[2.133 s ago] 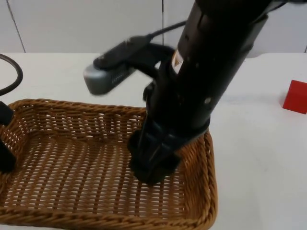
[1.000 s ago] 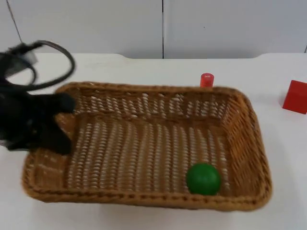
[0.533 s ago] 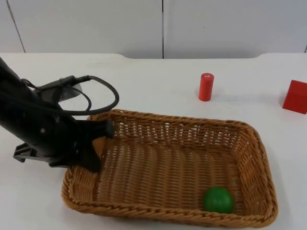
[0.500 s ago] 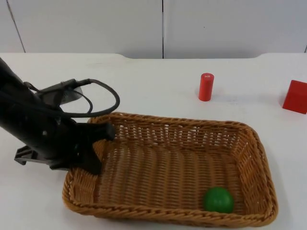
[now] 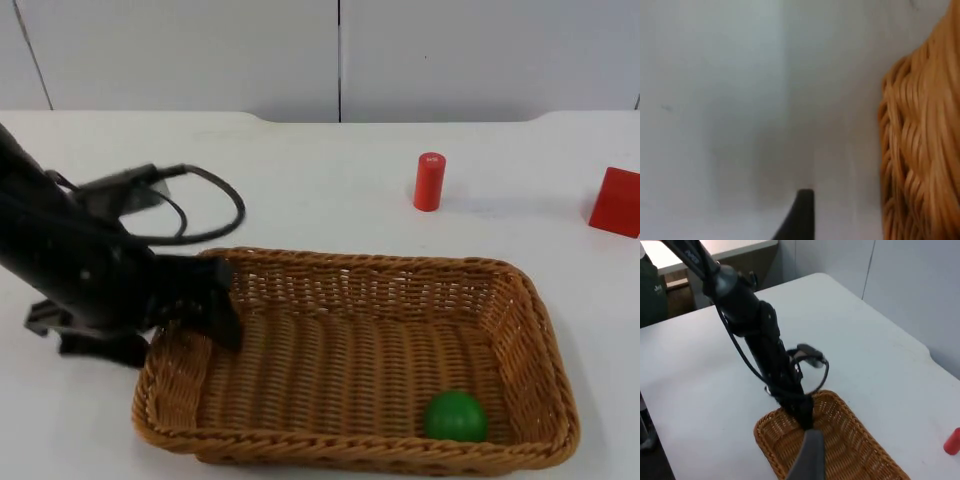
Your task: Pick up the basket with the left hand and place the object to the left of the red cylinder into the basket with the right hand.
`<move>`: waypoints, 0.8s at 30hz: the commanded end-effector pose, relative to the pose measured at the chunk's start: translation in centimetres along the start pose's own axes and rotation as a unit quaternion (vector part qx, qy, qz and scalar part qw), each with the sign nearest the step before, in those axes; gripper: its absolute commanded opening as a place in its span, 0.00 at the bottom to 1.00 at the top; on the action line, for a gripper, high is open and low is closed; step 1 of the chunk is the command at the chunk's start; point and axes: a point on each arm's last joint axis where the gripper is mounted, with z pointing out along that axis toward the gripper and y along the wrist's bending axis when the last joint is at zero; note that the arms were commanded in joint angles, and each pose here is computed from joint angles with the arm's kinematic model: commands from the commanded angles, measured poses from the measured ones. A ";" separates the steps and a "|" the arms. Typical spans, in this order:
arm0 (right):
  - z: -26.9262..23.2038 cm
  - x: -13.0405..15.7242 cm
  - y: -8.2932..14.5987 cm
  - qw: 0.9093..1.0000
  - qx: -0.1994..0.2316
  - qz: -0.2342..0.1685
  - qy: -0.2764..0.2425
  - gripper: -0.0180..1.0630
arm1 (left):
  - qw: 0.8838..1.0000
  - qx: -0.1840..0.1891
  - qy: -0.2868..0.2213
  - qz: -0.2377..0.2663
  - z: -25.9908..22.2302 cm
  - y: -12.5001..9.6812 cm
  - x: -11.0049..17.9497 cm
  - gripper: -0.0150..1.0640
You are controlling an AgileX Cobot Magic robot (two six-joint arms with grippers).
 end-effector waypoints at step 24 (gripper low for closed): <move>-4.5 7.2 0.3 0.998 0.025 0.013 -0.064 0.68 | 0.904 -0.003 -0.366 0.220 -28.8 -6.8 8.9 0.82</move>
